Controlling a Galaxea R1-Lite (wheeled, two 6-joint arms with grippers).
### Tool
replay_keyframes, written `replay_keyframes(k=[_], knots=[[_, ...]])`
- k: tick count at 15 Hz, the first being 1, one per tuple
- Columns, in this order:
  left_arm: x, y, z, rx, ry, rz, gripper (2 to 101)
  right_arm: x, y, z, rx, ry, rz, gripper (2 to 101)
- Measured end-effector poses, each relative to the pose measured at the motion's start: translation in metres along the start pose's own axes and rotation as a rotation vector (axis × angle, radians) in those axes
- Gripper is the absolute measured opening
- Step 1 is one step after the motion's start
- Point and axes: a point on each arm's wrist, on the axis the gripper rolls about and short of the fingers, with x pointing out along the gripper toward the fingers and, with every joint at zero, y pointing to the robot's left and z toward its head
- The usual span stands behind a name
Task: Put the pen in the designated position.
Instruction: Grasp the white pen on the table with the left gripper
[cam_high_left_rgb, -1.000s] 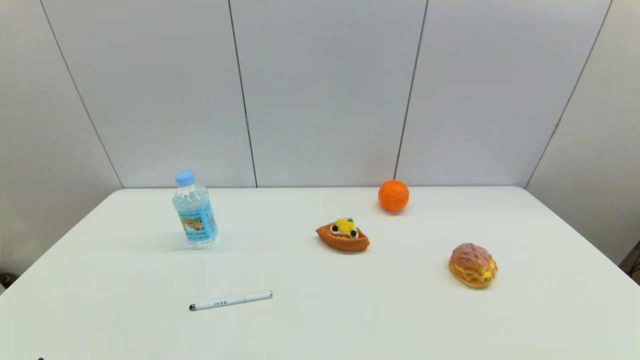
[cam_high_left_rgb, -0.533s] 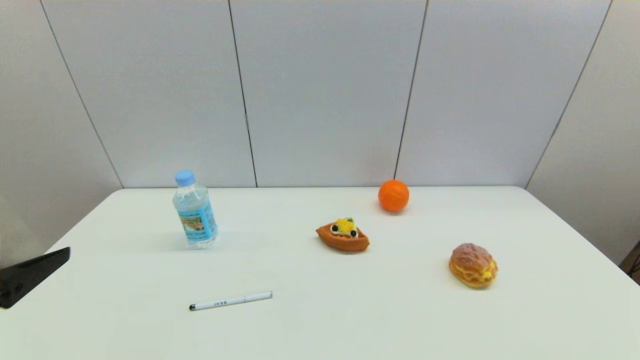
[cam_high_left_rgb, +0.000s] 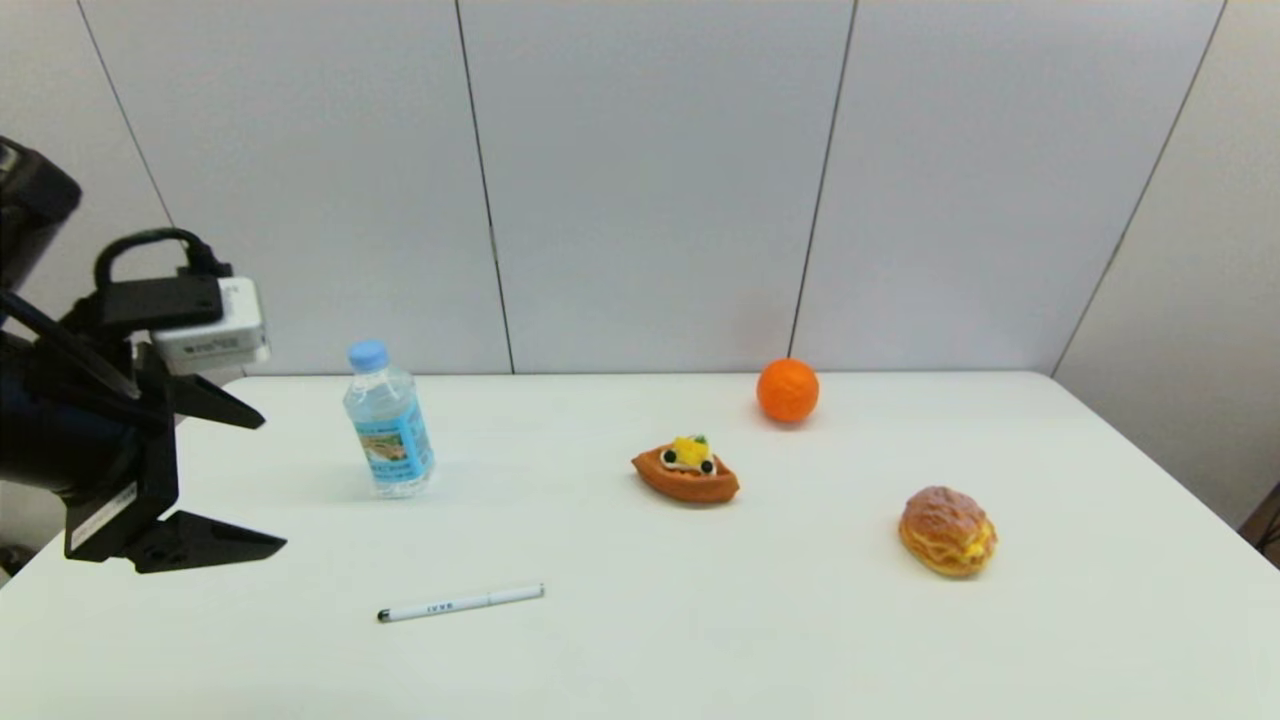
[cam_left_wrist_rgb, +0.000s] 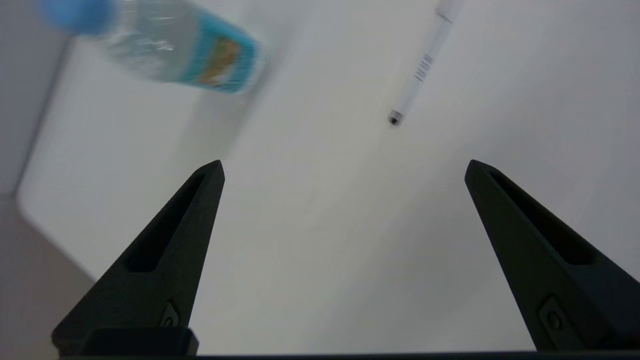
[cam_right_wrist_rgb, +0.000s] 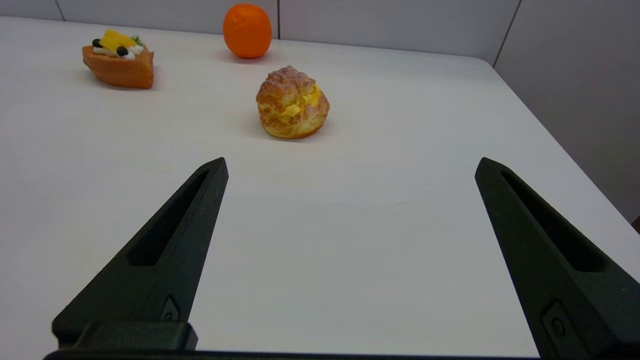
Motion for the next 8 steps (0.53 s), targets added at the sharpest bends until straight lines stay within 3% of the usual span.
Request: replay_keyframes(k=[4, 8], knots=[[0.04, 0.002, 0.015, 0.197, 0.063, -0.198, 97.9, 0.0, 0.0, 0.0, 0.0, 0.0, 0.0, 98.0], [0.078, -0.003, 0.03, 0.291, 0.102, -0.317, 97.9, 0.0, 0.0, 0.0, 0.0, 0.0, -0.001, 98.0]])
